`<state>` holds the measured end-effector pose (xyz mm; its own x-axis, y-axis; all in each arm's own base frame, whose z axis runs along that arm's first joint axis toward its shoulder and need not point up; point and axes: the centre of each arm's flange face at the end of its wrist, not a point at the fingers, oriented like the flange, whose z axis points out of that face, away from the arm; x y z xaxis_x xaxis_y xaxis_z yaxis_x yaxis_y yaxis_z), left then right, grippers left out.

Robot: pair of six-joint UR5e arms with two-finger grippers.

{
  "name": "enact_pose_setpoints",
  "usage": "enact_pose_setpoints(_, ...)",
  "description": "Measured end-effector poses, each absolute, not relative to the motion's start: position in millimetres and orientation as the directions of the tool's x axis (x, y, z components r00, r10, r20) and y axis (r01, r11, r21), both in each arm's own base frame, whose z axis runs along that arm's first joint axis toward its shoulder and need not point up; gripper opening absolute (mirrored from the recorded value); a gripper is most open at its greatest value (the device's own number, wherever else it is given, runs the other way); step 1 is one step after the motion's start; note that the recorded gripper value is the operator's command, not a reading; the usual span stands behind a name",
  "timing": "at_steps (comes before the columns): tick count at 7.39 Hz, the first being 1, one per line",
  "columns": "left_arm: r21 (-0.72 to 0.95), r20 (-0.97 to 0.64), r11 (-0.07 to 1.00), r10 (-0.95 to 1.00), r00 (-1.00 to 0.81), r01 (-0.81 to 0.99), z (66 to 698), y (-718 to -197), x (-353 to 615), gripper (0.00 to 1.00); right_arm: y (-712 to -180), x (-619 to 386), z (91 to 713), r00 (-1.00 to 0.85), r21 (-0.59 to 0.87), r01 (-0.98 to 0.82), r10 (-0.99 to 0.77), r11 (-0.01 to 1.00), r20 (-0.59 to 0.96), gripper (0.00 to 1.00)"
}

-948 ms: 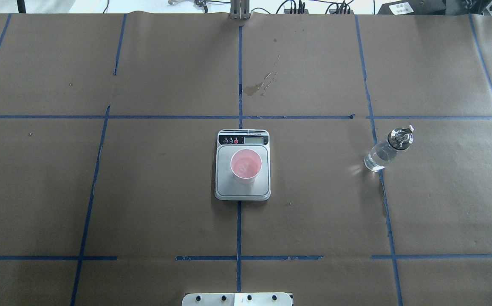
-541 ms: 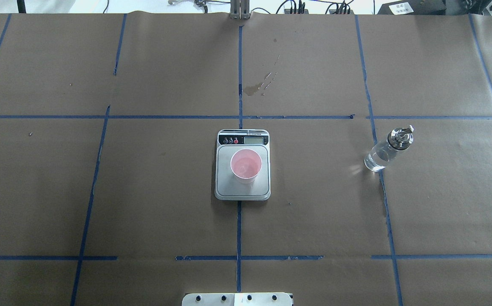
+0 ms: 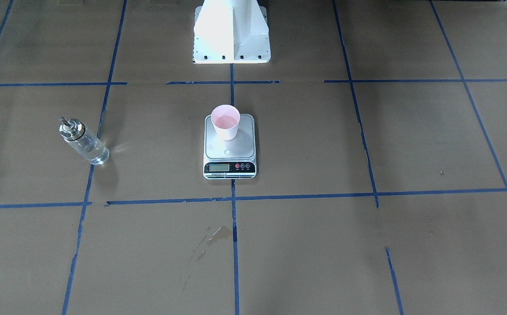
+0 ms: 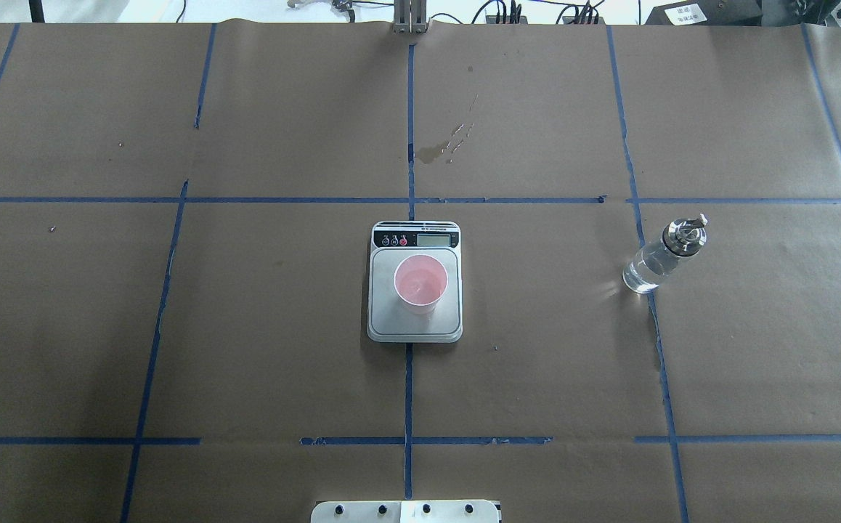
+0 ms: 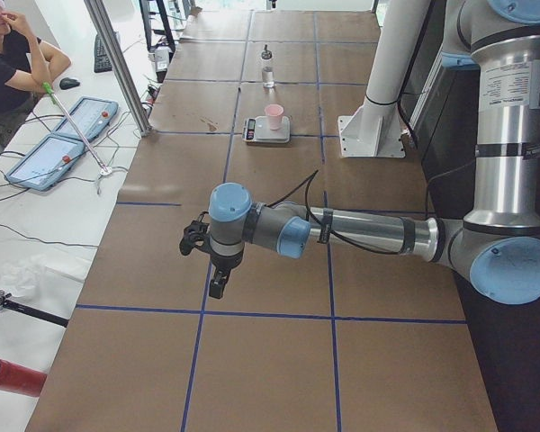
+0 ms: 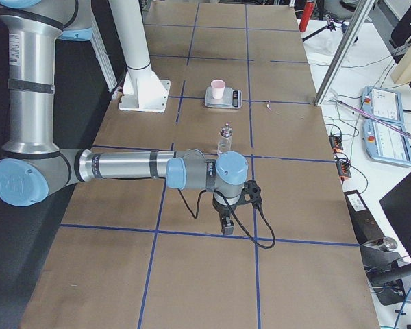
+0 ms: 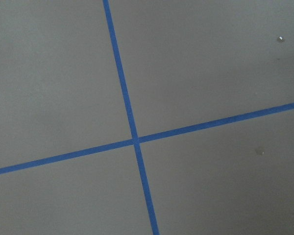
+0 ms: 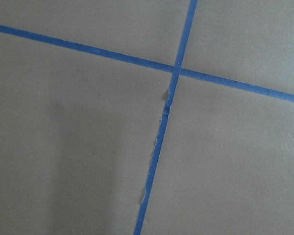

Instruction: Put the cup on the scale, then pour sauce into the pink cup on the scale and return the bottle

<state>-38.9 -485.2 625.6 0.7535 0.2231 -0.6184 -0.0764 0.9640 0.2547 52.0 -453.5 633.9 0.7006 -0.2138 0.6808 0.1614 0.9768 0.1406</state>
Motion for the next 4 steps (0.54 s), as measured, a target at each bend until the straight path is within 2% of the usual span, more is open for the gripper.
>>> enact_pose_setpoints(2,0.250,-0.627,0.965,0.225,0.746,-0.080,656,-481,-69,1.00,-452,53,638,0.672,0.125,0.133,-0.182,0.983,0.717,1.00)
enact_pose_setpoints(4,0.237,-0.633,0.969,0.212,0.745,-0.075,655,-482,-75,1.00,-450,57,639,0.657,0.117,0.114,-0.164,0.986,0.736,1.00)
